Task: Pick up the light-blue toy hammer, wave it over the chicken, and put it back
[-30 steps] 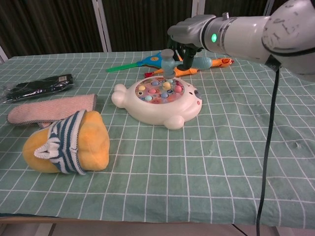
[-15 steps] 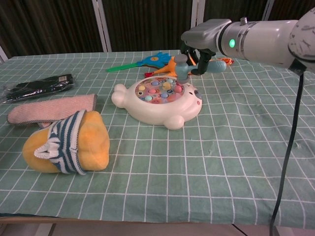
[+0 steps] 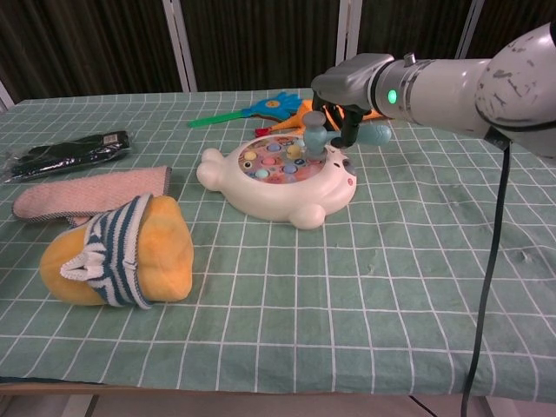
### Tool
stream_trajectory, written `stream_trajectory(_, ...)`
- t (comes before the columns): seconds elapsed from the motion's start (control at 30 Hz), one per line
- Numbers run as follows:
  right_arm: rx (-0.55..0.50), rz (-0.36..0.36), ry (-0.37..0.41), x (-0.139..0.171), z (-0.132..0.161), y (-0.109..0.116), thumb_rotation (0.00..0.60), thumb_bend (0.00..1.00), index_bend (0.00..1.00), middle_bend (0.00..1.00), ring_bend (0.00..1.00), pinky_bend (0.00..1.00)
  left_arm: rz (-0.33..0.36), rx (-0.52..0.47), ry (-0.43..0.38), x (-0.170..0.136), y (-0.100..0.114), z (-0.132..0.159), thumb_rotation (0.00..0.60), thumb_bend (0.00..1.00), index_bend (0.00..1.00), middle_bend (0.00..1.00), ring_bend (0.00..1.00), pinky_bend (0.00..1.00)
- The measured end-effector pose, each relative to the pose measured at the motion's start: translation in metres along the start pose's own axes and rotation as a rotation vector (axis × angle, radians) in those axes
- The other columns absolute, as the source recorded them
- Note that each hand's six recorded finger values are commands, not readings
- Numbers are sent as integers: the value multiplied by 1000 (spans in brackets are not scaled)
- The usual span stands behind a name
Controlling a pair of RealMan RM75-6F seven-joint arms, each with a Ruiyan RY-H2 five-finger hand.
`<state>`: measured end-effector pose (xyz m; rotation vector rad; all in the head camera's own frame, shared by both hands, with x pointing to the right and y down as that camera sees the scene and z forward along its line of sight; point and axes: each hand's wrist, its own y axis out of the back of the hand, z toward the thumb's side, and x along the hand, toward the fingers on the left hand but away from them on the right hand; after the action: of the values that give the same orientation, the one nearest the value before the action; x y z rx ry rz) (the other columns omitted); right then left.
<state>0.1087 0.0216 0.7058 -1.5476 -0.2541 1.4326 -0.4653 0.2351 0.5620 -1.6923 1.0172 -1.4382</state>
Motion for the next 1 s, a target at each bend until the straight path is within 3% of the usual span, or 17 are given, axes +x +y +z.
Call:
stream_trajectory(0.27,-10,-7,-7,3,-4,6,600,558,1000,712,892,1000,-1,-1,-1,-1,0,0,600,331,0,21,0,45)
stream_trajectory(0.6,-42,-36,-22,24,-35,15,600,558,1000,712,892,1000,-10,7,-7,0,-3,3,600,332,0,20,0,46)
stream_trajectory(0.8,-102,-46,-8,46,-59,7,600,558,1000,712,892,1000,-10,13,-8,0,-4,3,600,332,0,21,0,45)
stream_trajectory(1.0,-206,-45,21,69,-80,-19,600,558,1000,712,891,1000,-15,18,-12,2,-6,6,600,332,0,20,0,45)
